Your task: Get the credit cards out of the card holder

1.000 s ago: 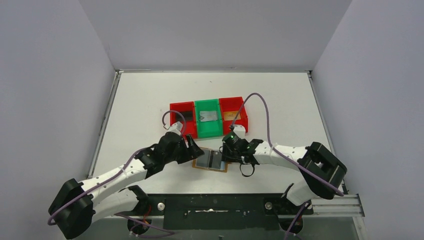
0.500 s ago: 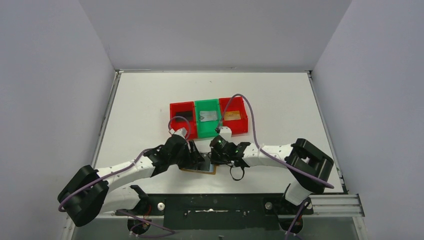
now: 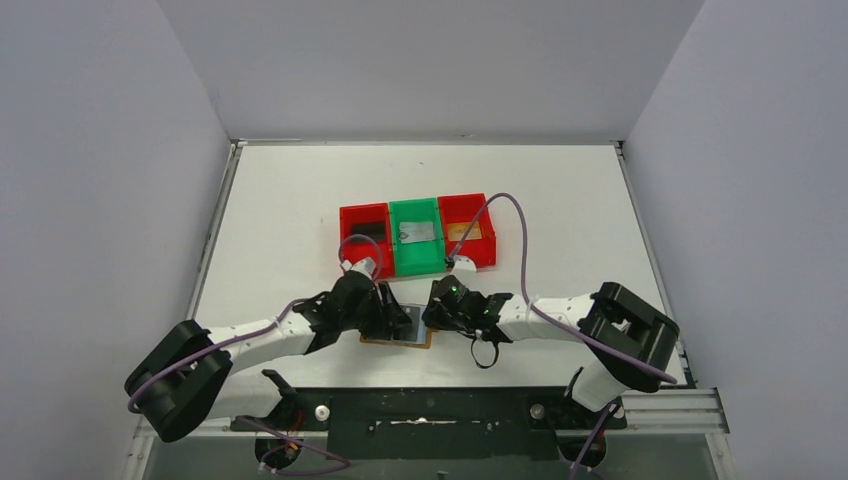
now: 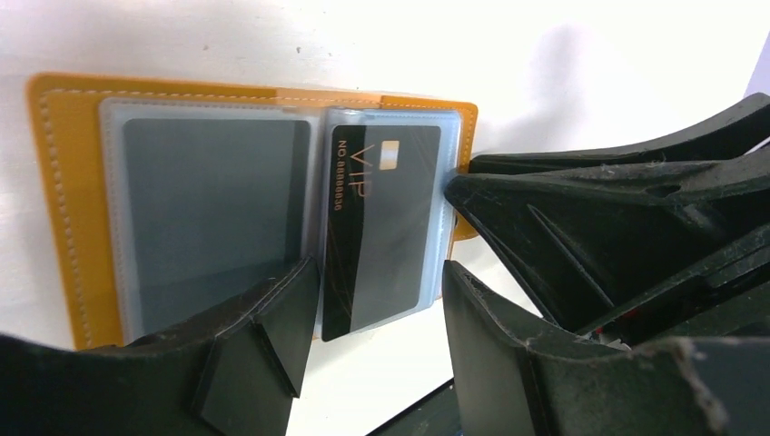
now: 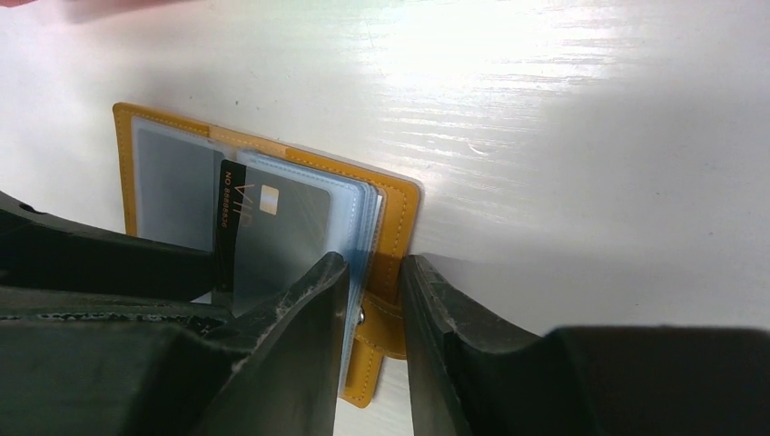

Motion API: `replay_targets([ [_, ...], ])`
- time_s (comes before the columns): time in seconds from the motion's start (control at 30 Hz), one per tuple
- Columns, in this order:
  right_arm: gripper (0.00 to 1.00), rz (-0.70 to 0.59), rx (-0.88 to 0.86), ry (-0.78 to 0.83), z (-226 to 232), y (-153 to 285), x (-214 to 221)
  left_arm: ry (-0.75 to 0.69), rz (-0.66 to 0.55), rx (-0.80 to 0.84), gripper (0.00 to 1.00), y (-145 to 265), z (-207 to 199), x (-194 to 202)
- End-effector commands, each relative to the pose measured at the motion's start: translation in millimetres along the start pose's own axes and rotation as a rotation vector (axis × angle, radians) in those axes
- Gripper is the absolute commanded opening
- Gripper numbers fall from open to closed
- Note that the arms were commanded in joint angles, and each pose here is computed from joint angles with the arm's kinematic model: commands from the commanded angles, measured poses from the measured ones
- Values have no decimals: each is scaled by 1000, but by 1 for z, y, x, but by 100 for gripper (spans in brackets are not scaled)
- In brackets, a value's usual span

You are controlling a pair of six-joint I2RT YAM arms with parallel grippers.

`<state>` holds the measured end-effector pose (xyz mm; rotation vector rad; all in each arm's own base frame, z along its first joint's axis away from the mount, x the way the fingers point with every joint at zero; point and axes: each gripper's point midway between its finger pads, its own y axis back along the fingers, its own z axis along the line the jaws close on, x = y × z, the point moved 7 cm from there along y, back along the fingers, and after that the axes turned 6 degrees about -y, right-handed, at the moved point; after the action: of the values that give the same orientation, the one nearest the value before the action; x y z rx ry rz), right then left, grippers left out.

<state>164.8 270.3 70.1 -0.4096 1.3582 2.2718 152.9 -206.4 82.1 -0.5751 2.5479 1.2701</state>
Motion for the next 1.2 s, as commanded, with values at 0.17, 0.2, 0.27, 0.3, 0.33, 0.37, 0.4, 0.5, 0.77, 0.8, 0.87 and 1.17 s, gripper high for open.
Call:
replay_targets([
  [0.17,26,50,91,-21,-16,-8,12,15,3,41,48,-1,-1,2],
  [0.2,26,51,99,-19,-17,-8,12,17,0,40,47,-1,-2,1],
  [0.27,25,58,111,-17,-17,-9,12,18,-6,34,46,0,-2,1],
  [0.3,25,60,113,-16,-17,-10,13,21,-10,30,45,0,-1,0],
  [0.33,25,62,113,-16,-17,-10,13,24,-16,24,44,0,-1,-1],
  [0.37,24,62,114,-15,-17,-10,13,29,-22,18,42,1,0,-1],
  [0.4,23,62,113,-12,-17,-10,13,33,-27,10,41,1,1,-1],
  [0.5,20,59,115,-13,-17,-10,12,42,-38,-1,35,1,4,-1],
  [0.77,25,54,75,2,-9,-5,7,60,-58,1,13,3,7,1],
  [0.8,26,54,64,3,-6,-4,5,62,-61,4,10,3,7,1],
  [0.87,28,50,47,3,-2,0,2,66,-63,11,6,4,8,1],
  [1.17,45,38,-57,3,20,10,-9,79,-69,31,0,4,8,3],
])
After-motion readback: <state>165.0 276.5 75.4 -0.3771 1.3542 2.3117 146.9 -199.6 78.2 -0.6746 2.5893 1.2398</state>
